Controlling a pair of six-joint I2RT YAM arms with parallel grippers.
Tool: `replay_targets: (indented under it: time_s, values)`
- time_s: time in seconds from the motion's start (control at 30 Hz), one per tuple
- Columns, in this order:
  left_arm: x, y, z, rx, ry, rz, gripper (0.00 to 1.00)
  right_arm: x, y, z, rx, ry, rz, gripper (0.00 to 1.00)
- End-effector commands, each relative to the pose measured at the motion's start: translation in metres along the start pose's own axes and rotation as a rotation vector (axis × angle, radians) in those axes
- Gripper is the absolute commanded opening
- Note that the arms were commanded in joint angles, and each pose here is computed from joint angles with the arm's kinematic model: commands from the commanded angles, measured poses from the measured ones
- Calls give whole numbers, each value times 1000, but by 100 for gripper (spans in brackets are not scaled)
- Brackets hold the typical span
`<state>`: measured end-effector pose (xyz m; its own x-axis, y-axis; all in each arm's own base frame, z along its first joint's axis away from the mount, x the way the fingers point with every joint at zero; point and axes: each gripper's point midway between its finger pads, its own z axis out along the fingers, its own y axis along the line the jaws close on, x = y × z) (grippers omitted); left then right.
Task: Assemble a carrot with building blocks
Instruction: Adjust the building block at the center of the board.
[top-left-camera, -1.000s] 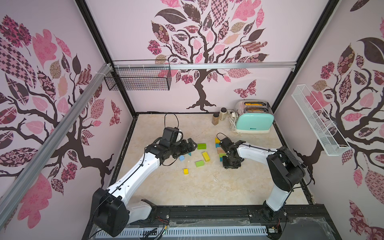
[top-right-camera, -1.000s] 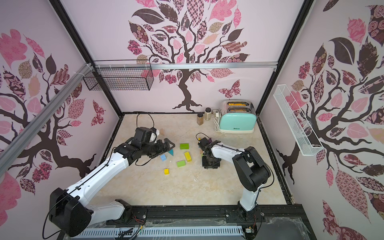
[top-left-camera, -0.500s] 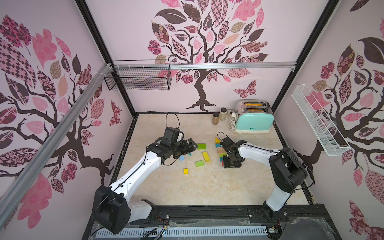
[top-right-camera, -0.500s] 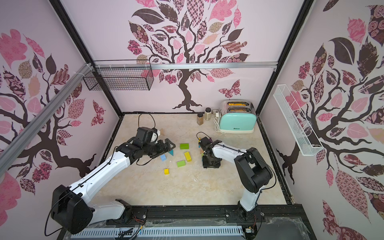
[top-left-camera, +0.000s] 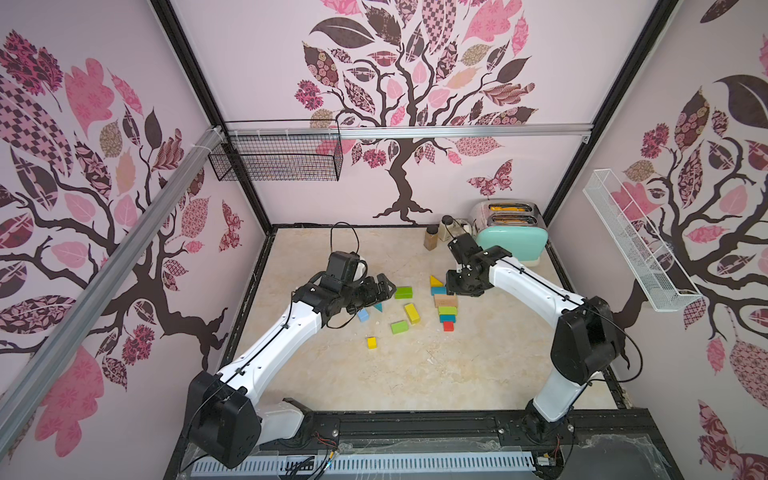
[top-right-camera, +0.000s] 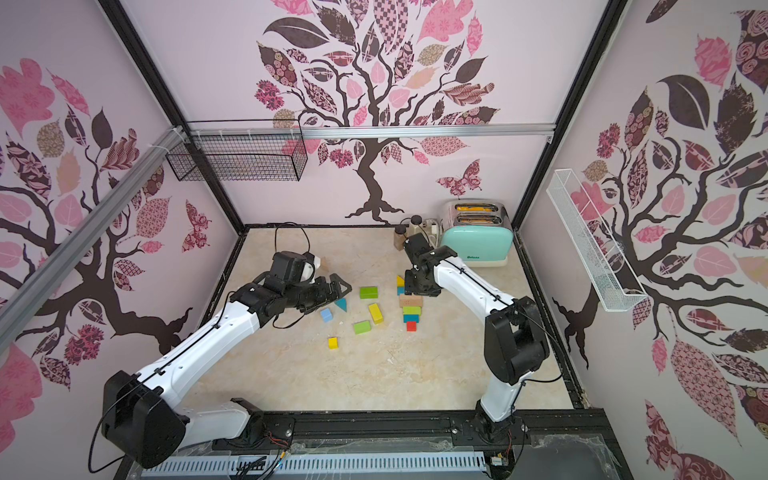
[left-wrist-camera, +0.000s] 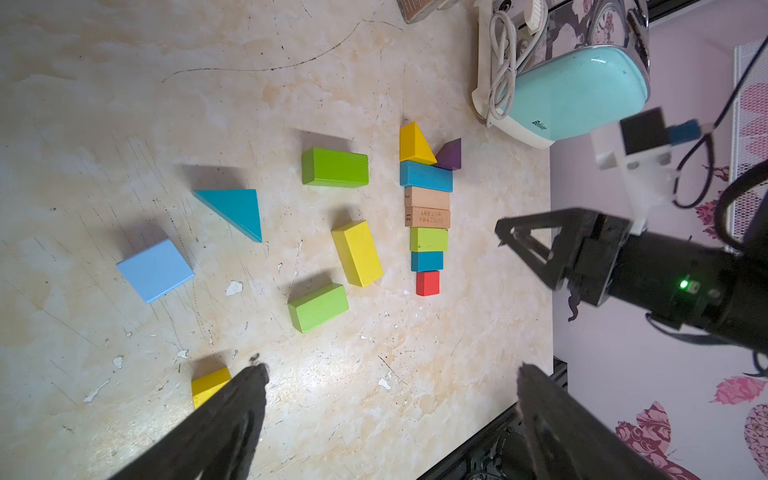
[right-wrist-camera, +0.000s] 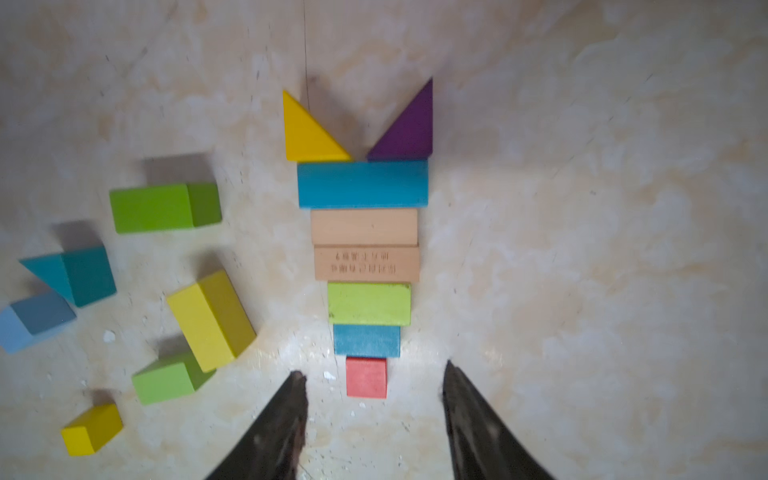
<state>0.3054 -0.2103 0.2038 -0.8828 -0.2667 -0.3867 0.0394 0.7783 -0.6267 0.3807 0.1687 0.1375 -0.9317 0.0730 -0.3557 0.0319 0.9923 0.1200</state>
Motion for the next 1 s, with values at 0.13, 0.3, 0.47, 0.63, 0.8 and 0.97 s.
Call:
replay_targets:
  time_s: [0.13,0.3,0.47,0.63,0.8,0.97]
  values:
    - [-9,-10,-10,28,-39,28,98,-38,-12,29,42,7,40,52]
    - [-9,-7,-10,15,-39,27,98,-54,-23,50,61,2,80,52]
    - [-9,-7,-9,11,-35,33,98,-58,-26,59,54,14,96,52]
    - [-10,-7,-9,7,-36,34,98,-45,-33,56,70,21,101,50]
    - [-11,-6,-5,6,-33,31,98,-20,-43,56,84,53,118,46]
    - [-11,-6,-2,10,-28,28,98,0,-51,58,90,62,135,43]
